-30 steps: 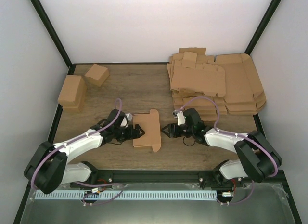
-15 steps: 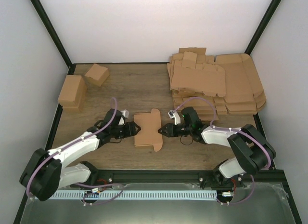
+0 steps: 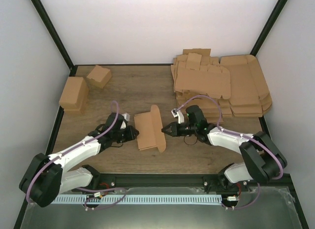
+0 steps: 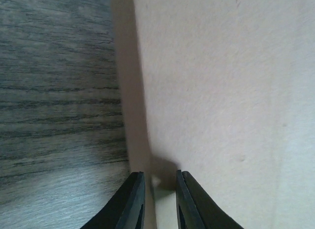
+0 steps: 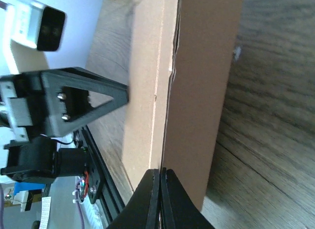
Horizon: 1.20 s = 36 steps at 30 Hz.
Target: Fold the paper box
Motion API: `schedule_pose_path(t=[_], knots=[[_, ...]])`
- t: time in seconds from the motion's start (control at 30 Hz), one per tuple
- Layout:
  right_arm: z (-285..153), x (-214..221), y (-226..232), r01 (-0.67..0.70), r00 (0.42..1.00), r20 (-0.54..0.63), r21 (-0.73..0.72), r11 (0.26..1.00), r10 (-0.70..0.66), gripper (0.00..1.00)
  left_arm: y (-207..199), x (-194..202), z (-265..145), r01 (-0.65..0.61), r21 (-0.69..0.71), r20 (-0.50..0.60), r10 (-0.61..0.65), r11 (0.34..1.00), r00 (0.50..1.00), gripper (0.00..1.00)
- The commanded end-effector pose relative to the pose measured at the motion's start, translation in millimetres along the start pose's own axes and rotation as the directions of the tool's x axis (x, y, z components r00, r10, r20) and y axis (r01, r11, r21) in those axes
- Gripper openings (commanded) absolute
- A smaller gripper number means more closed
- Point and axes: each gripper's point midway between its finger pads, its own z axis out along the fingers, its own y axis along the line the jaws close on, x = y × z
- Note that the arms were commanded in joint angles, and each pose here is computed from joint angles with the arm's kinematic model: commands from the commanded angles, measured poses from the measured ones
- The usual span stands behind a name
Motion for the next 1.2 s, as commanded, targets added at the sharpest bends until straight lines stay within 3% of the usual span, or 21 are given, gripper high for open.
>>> schedule_pose_path(t=[0.0, 0.27, 0.6, 0.83, 0.97, 1.07, 1.17], knots=[[-16.3, -31.7, 34.4, 0.072, 0.995, 0.063, -0.014, 0.997, -0.071, 0.01, -2.8, -4.5, 1.1, -0.011, 0.014, 0.011, 0.011, 1.0, 1.0, 0.2], [-39.5, -51.5, 64.6, 0.076, 0.993, 0.086, 0.021, 0.997, -0.077, 0.08, -25.5, -8.2, 16.9, -0.017, 0.125, -0.025, 0.02, 0.992, 0.999, 0.19], [-33.1, -46.6, 54.6, -0.081, 0.996, 0.038, 0.055, 0.995, 0.079, 0.12, -44.8, -28.7, 54.6, -0.073, 0.161, -0.06, 0.084, 0.984, 0.995, 0.2], [-55.0, -81.5, 16.2, -0.008, 0.984, 0.17, 0.371, 0.928, -0.059, 0.17, -35.8, -41.0, 56.4, -0.111, 0.075, -0.025, 0.113, 0.991, 0.993, 0.19], [-66.4, -91.9, -19.2, -0.021, 0.979, 0.183, 0.537, 0.843, -0.092, 0.17, -45.8, -47.1, 50.1, -0.126, 0.1, -0.006, 0.127, 0.987, 0.992, 0.19], [-69.1, -90.0, -42.4, -0.051, 0.979, 0.189, 0.572, 0.818, -0.071, 0.16, -66.0, -49.9, 43.8, -0.147, 0.175, -0.002, 0.15, 0.973, 0.989, 0.19], [-68.2, -86.4, -56.3, -0.079, 0.978, 0.203, 0.572, 0.816, -0.048, 0.16, -83.8, -46.6, 43.4, -0.158, 0.246, -0.038, 0.173, 0.956, 0.984, 0.05]])
